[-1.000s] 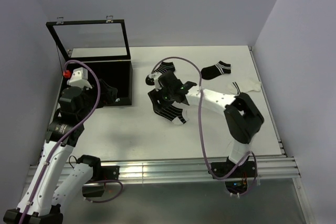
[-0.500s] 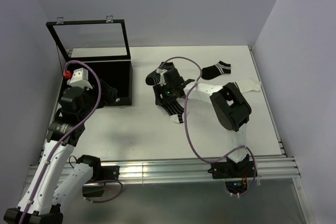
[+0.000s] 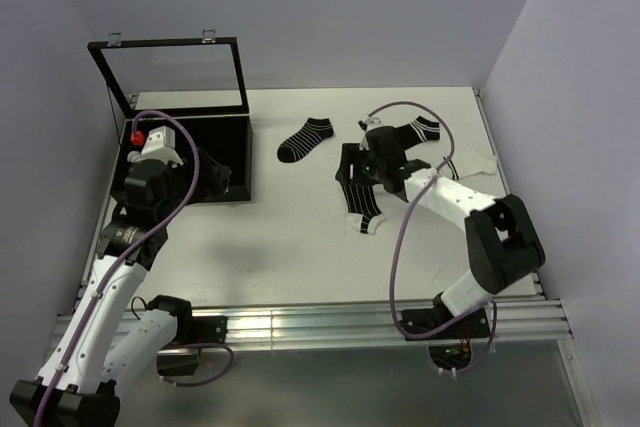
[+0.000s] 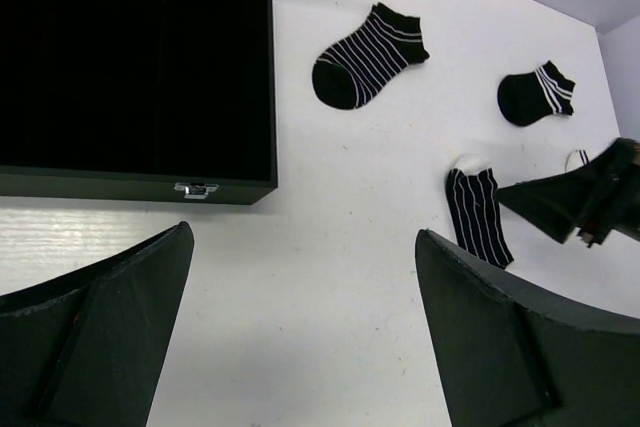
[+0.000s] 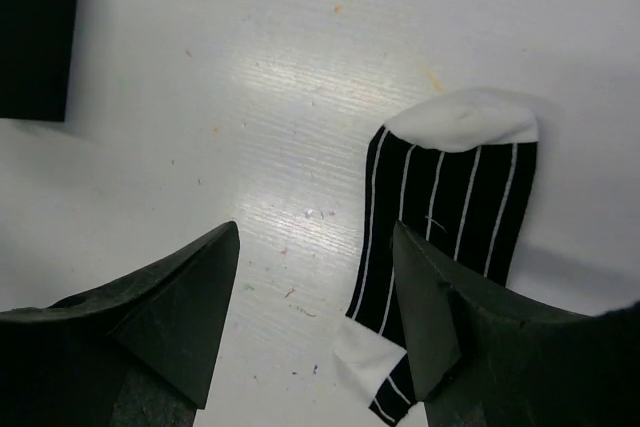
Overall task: Roll the socks
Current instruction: Adjust the sock at the center of the board.
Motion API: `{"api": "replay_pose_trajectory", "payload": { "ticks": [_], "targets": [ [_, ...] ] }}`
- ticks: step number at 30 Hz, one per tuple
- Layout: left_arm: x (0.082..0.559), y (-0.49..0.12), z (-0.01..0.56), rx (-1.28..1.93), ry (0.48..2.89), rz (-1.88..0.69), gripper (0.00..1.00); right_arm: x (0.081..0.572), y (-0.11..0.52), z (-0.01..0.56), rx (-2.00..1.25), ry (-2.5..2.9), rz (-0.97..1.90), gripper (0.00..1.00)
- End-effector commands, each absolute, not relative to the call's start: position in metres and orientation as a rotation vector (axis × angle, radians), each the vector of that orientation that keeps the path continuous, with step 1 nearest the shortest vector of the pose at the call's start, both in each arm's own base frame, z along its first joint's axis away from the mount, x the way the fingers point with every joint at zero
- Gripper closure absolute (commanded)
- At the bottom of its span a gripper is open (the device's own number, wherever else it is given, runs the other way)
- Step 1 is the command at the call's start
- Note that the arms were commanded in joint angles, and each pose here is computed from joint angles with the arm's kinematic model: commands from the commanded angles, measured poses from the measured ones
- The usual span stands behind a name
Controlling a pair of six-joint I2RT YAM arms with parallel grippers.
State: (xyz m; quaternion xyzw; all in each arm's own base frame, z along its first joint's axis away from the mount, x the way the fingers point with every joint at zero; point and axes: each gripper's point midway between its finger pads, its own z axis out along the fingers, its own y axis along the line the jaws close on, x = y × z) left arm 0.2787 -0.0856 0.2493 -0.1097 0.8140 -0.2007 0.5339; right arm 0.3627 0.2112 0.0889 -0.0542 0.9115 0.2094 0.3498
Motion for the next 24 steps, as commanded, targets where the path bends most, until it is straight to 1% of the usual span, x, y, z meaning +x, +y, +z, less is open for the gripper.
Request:
{"api": "replay_pose_trajectory", "payload": {
  "ticks": [1, 7, 14, 19, 24],
  "targets": [
    [0.284, -0.100, 0.245, -0.261, 1.946, -0.566, 0.01, 0.362, 0.190, 0.099, -0.018, 2.313, 0.446, 0.30],
    [0.287, -0.099, 0.239, -0.279, 1.956, -0.558, 0.01, 0.321, 0.156, 0.050, 0.138, 2.434, 0.395, 0.30],
    [0.289, -0.098, 0.239, -0.282, 1.954, -0.549, 0.01, 0.293, 0.154, 0.026, 0.202, 2.487, 0.456, 0.30],
    [0.289, -0.102, 0.232, -0.284, 1.970, -0.571, 0.01, 0.278, 0.173, 0.019, 0.225, 2.521, 0.556, 0.31],
    [0.290, -0.103, 0.232, -0.282, 1.971, -0.577, 0.01, 0.263, 0.215, 0.028, 0.215, 2.520, 0.668, 0.32]
  ]
}}
